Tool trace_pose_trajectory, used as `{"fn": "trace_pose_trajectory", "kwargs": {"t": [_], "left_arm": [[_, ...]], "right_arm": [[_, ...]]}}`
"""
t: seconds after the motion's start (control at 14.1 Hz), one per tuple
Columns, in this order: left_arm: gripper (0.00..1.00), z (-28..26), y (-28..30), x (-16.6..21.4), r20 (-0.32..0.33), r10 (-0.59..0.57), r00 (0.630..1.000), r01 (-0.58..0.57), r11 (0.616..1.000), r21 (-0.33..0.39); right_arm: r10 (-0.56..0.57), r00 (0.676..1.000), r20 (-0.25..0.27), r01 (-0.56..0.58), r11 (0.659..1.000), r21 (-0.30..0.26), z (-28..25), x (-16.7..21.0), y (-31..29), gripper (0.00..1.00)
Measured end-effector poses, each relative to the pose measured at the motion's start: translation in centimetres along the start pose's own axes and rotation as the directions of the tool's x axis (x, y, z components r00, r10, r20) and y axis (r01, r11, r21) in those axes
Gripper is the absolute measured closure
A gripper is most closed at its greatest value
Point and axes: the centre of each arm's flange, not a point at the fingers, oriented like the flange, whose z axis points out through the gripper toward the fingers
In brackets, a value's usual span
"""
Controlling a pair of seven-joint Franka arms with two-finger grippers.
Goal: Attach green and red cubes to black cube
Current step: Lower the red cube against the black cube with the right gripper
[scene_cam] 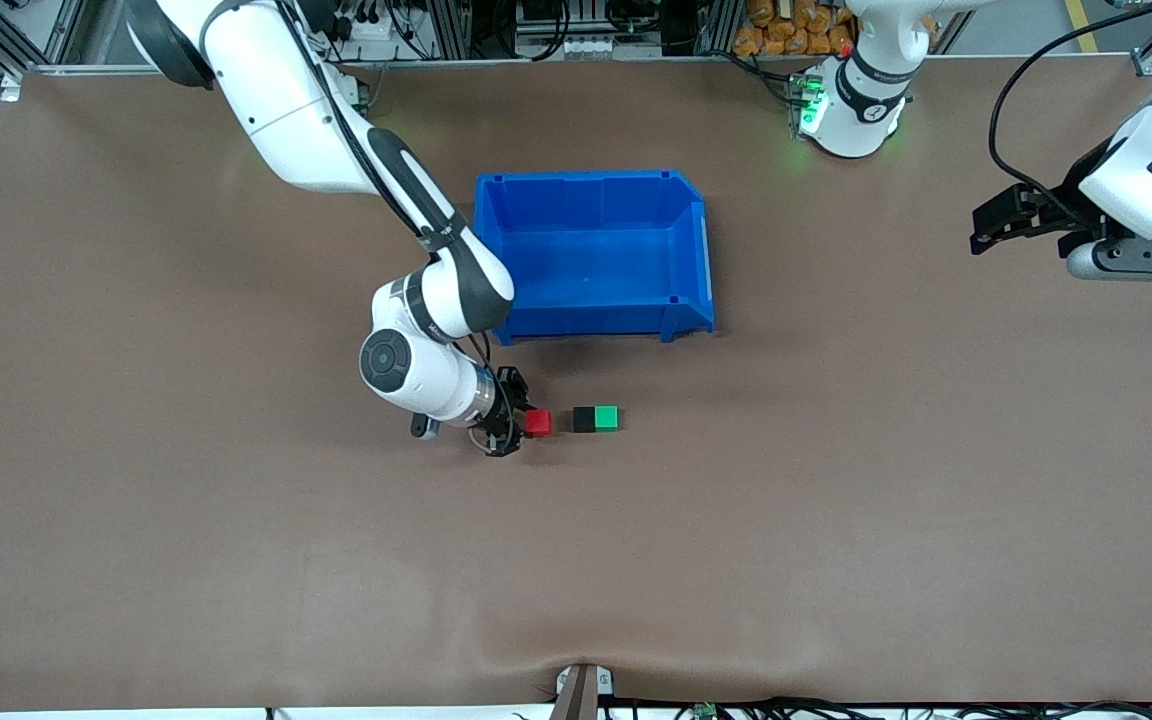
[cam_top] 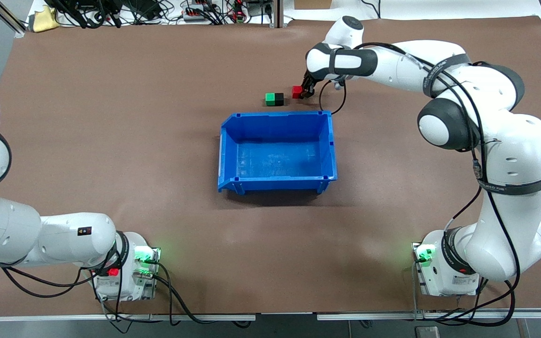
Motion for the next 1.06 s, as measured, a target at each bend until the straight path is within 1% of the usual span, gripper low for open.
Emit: {"fn": "trace_pose_trajectory", "kwargs": {"t": [0.28,1.06], "left_arm": [[0.0,0.0,0.0,0.0,0.0,0.0,1.0,0.0,1.0,0.0],[0.0,0.0,0.0,0.0,0.001,0.0,1.0,0.0,1.0,0.0]], "right_arm": [[0.008,1.0,-0.004,-0.008,1.0,-0.005,1.7,-0.6,0.5,0.6],[0.029,1.0,0.001,-0.029,1.0,-0.004,3.1,-2.1,0.8,0.6]]}}
